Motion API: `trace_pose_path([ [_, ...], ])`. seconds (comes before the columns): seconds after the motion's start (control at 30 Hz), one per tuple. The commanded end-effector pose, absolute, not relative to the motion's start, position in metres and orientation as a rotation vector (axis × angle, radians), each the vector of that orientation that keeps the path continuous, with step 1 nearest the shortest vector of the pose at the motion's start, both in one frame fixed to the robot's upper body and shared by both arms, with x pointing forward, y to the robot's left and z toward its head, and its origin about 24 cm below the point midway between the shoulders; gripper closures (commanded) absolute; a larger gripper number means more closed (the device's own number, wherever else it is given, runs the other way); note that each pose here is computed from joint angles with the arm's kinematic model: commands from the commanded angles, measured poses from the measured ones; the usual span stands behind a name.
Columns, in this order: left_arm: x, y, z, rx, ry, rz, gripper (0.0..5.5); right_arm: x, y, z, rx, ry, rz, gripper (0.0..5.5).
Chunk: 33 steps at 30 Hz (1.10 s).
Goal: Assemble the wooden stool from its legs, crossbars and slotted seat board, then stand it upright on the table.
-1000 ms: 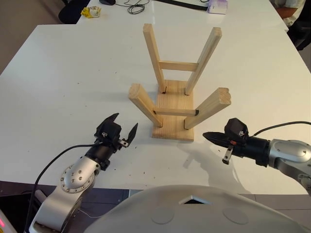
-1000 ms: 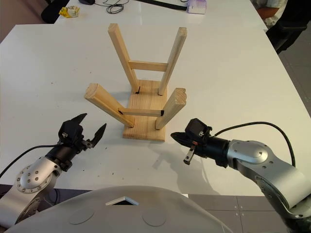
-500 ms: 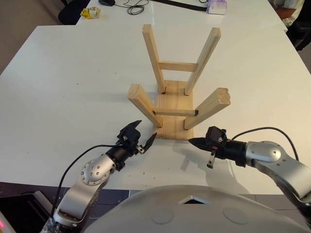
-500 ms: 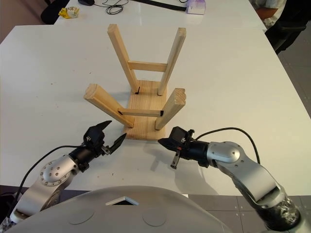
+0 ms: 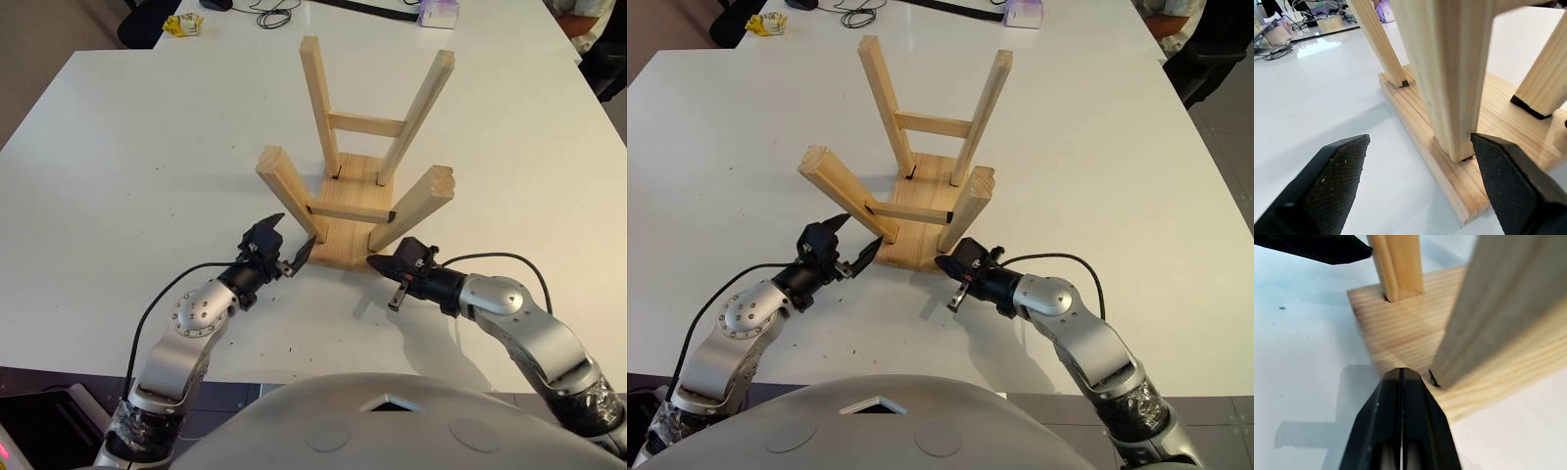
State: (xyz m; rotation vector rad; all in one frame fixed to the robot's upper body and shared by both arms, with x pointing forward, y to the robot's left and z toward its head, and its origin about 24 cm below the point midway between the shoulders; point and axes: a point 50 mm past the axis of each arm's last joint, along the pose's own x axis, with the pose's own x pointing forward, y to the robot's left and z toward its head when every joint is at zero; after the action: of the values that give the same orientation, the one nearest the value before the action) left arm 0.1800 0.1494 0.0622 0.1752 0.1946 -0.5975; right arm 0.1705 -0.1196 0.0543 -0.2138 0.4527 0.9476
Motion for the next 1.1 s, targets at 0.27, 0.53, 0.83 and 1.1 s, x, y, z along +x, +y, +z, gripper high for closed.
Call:
trace_pose_path([
  [0.27,0.187,0.145,0.071,0.147,0.166,-0.592,1.65,0.202,-0.131,0.06,-0.255,0.383,0.79,5.5],
  [0.53,0.195,0.153,0.078,0.145,0.137,-0.505,1.65,0.204,-0.134,0.068,-0.243,0.348,0.77,5.5],
  [0.83,0.169,0.202,0.091,0.053,0.119,-0.164,1.65,0.182,-0.18,0.071,-0.342,0.468,0.487,5.5],
  [1.1,0.196,0.224,0.114,-0.015,-0.022,0.123,1.65,0.235,-0.225,0.129,-0.213,0.123,-0.172,5.5],
])
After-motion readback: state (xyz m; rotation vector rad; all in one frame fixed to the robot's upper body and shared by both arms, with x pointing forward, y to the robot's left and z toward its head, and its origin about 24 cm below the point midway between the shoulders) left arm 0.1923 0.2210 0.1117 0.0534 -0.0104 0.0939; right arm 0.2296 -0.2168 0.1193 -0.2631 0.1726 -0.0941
